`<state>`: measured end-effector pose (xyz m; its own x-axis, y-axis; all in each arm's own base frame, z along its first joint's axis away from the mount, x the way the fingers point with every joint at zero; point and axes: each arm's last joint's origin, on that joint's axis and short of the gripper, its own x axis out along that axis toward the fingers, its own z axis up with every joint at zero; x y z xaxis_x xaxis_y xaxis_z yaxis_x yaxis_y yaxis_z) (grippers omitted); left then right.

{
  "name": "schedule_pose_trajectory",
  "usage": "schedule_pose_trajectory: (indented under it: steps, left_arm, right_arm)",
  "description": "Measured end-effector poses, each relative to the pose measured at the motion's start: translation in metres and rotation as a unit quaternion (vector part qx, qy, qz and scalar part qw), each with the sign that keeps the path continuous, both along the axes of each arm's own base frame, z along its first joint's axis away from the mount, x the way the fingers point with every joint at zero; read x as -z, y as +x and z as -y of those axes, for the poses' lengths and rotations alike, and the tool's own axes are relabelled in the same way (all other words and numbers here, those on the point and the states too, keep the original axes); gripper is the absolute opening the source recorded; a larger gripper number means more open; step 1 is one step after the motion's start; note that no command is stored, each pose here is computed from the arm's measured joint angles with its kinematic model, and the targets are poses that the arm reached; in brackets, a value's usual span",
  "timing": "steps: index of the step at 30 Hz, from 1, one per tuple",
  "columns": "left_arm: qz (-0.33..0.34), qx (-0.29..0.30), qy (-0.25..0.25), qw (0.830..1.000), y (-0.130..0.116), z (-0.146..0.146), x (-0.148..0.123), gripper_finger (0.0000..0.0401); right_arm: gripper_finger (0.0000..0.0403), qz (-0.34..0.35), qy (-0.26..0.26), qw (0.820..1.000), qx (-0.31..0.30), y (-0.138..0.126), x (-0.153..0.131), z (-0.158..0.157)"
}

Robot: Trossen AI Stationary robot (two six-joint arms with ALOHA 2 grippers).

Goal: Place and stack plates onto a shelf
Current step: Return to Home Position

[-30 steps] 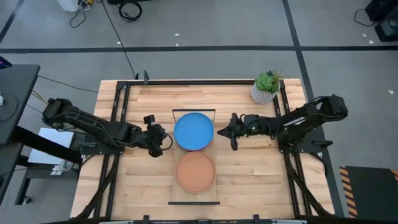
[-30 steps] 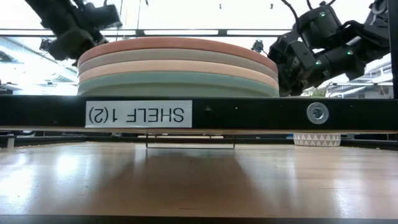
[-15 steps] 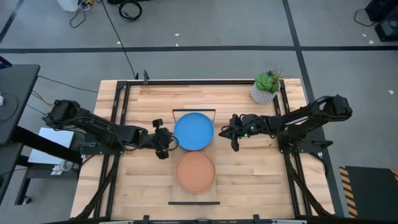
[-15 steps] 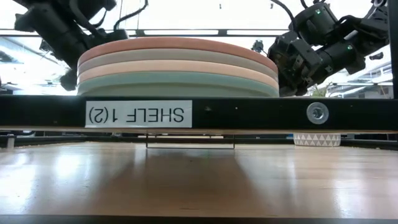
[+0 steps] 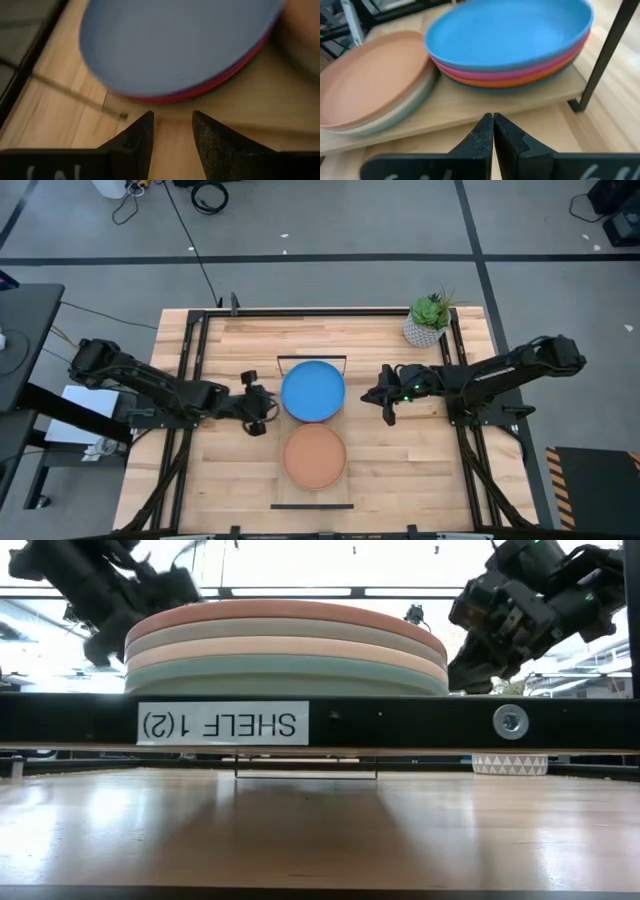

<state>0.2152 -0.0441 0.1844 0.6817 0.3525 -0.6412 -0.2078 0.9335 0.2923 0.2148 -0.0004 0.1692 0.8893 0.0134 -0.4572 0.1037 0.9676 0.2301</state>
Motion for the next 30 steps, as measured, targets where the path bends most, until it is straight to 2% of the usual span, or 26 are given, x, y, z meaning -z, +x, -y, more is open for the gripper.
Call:
schedule_pose_trajectory:
  steps: [5, 12, 17, 25, 30]
  left_arm:
    - [0.106, 0.040, -0.010, 0.994, -0.019, -0.002, 0.010, 0.0141]
    - [0.218, 0.047, -0.012, 0.975, -0.052, -0.014, 0.030, 0.0141]
    - [0.264, 0.050, -0.017, 0.963, -0.065, -0.018, 0.031, 0.0141]
    - [0.312, 0.067, 0.009, 0.948, -0.080, -0.021, 0.030, 0.0141]
    - [0.329, 0.087, -0.002, 0.940, -0.084, -0.019, 0.025, 0.0141]
  right_arm:
    - [0.0020, 0.047, -0.034, 0.998, 0.013, -0.010, -0.016, 0.001]
    - [0.0020, 0.082, -0.030, 0.996, -0.001, -0.024, -0.030, 0.009]
    - [0.0020, 0.103, -0.036, 0.994, 0.004, -0.035, -0.040, 0.021]
    - [0.0020, 0.108, -0.052, 0.990, 0.077, -0.061, -0.051, 0.041]
    - [0.0020, 0.121, -0.046, 0.988, 0.078, -0.079, -0.058, 0.042]
